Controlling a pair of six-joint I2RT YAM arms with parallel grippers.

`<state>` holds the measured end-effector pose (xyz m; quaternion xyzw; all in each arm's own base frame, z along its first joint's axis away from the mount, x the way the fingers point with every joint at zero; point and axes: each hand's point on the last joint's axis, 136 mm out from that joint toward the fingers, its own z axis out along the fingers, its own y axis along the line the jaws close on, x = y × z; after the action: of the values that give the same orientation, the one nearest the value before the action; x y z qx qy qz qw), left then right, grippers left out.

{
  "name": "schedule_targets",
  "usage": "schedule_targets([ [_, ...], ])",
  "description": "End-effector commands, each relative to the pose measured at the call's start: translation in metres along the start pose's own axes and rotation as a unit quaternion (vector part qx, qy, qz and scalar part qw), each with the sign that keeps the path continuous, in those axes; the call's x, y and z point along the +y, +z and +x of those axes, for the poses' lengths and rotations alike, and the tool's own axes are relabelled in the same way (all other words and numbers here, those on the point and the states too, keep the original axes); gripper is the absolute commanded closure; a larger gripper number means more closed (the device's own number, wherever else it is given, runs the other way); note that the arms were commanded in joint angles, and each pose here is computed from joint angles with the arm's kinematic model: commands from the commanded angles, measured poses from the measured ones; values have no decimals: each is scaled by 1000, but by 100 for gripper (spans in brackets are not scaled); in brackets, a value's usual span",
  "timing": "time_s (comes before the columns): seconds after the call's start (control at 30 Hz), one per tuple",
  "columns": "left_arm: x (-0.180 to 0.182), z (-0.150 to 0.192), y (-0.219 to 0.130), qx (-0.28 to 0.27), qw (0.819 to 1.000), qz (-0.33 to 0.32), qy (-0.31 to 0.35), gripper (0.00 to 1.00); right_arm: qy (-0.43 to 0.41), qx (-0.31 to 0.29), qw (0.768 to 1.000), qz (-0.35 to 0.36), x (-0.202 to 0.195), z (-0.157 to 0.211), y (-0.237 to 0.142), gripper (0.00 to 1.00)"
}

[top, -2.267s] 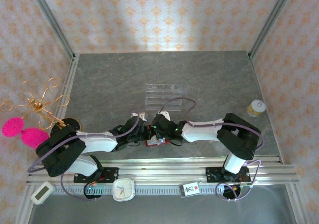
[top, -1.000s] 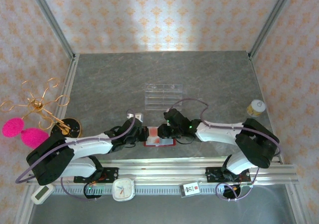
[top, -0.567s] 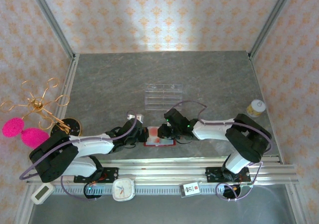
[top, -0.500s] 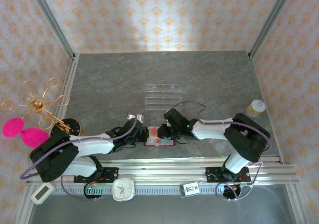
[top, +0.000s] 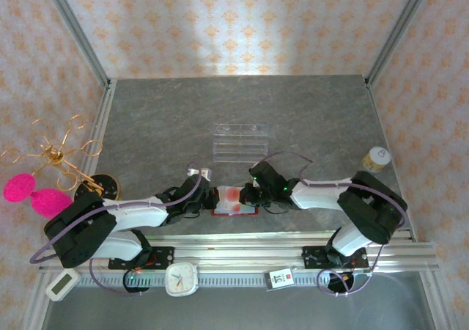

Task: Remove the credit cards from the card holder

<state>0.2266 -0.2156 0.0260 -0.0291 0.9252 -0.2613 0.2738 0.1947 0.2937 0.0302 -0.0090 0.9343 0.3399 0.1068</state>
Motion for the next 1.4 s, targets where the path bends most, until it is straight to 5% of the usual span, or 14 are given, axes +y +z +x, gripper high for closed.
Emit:
schedule_targets([
  [0.0,15,13,-3,19,1000,-25,3,100,6,-7,1000,22,-13,3,-6,100],
  [0.3,-39,-11,-12,-8,998,55,29,100,-8,-1,1000,11,-7,2,-3,100],
  [0.67,-28,18,11,43,998,45,29,100,-10,5,1000,8,-10,6,-1,100],
  [0.8,-17,27,15,60,997,22,30,100,-5,11,1000,6,-11,8,2,83],
  [0.93,-9,36,16,76,997,11,29,100,-4,18,1000,5,-12,10,7,76],
  [1.0,-8,37,15,77,997,11,28,100,-5,20,1000,0,-10,10,8,78],
  [1.13,-5,37,15,78,997,3,27,100,-2,9,1000,15,-16,6,4,98],
  [1.37,-18,21,9,50,998,19,22,100,37,-53,997,29,-46,-9,-37,100],
])
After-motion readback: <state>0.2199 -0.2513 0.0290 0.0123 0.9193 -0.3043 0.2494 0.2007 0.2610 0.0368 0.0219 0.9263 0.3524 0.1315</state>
